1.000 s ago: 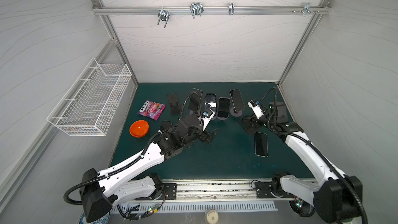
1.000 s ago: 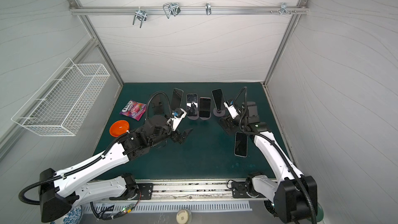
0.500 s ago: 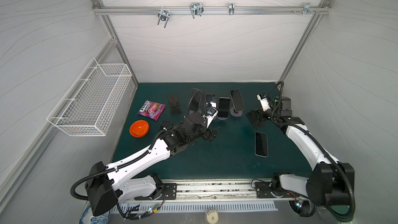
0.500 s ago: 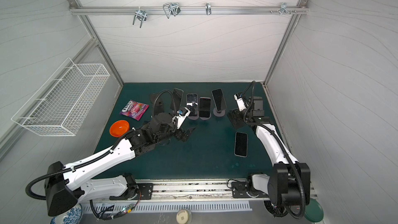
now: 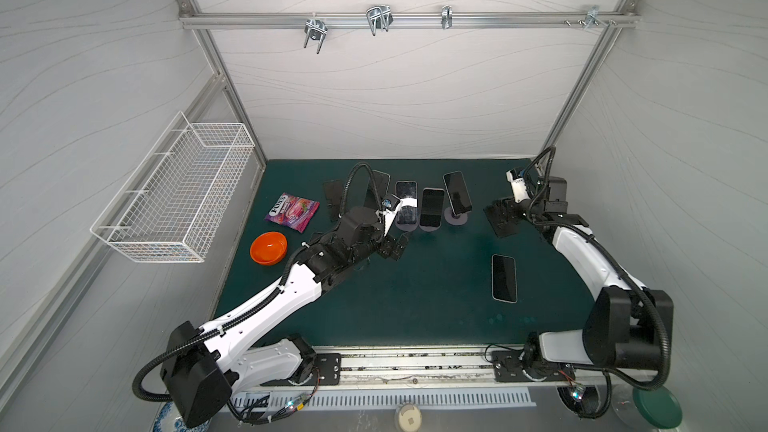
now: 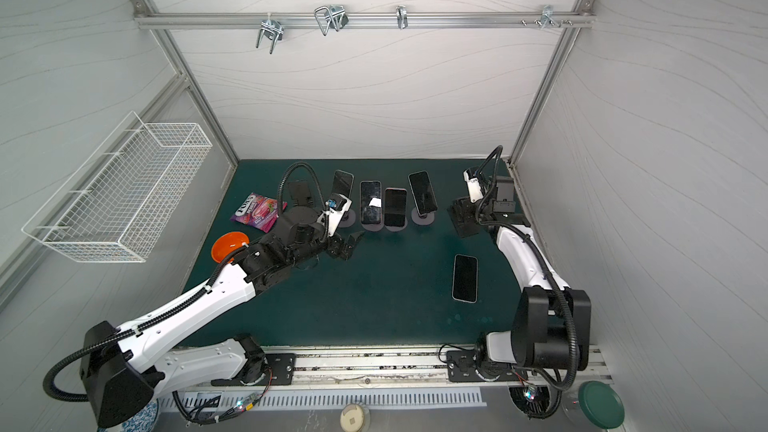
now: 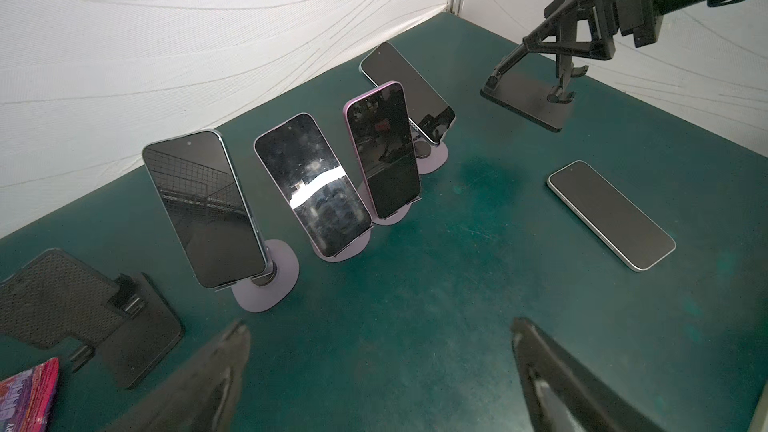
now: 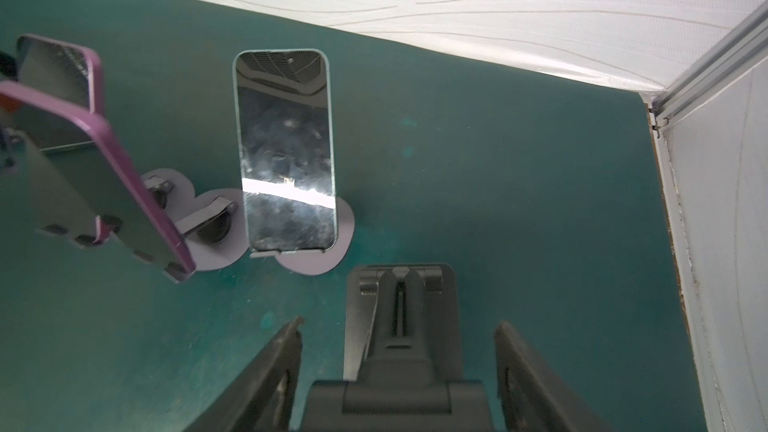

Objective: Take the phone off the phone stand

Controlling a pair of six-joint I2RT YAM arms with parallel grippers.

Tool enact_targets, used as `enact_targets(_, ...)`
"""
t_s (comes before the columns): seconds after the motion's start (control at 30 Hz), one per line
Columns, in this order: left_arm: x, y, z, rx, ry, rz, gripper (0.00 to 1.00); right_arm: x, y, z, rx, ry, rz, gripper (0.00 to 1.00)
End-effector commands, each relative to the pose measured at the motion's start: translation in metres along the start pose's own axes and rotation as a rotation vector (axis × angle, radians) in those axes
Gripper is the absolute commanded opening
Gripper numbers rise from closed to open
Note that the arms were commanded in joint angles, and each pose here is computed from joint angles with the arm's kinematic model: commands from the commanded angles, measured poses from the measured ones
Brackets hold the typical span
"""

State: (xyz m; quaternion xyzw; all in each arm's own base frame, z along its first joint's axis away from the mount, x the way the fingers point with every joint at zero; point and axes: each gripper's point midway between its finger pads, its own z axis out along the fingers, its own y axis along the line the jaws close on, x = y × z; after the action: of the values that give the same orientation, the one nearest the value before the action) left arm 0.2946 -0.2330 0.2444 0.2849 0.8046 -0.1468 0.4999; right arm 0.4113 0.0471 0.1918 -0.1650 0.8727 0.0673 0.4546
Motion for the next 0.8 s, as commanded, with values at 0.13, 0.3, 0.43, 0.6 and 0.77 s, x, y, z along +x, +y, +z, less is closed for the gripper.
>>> enact_targets(0.13,-0.039,0.017,-0.016,-0.02,-0.111,-0.01,0.99,-0.03,-0.028,0.008,0.061,-0.06,-0.023,0.42)
enact_targets(0.3,-0.036,0.03,-0.022,-0.055,-0.105,-0.021,0.99,-0.032,-0.046,0.022,0.081,-0.035,-0.091,0.42)
enact_targets(0.43,-0.033,0.04,-0.026,-0.085,-0.115,-0.044,0.99,-0.037,-0.056,0.029,0.087,-0.02,-0.169,0.42)
enact_targets(0.6,-0.028,0.047,-0.028,-0.104,-0.116,-0.061,0.99,-0.034,-0.079,0.035,0.113,-0.008,-0.141,0.42)
enact_targets(0.77,-0.023,0.056,-0.029,-0.118,-0.105,-0.069,0.99,-0.03,-0.098,0.04,0.127,0.0,-0.1,0.42)
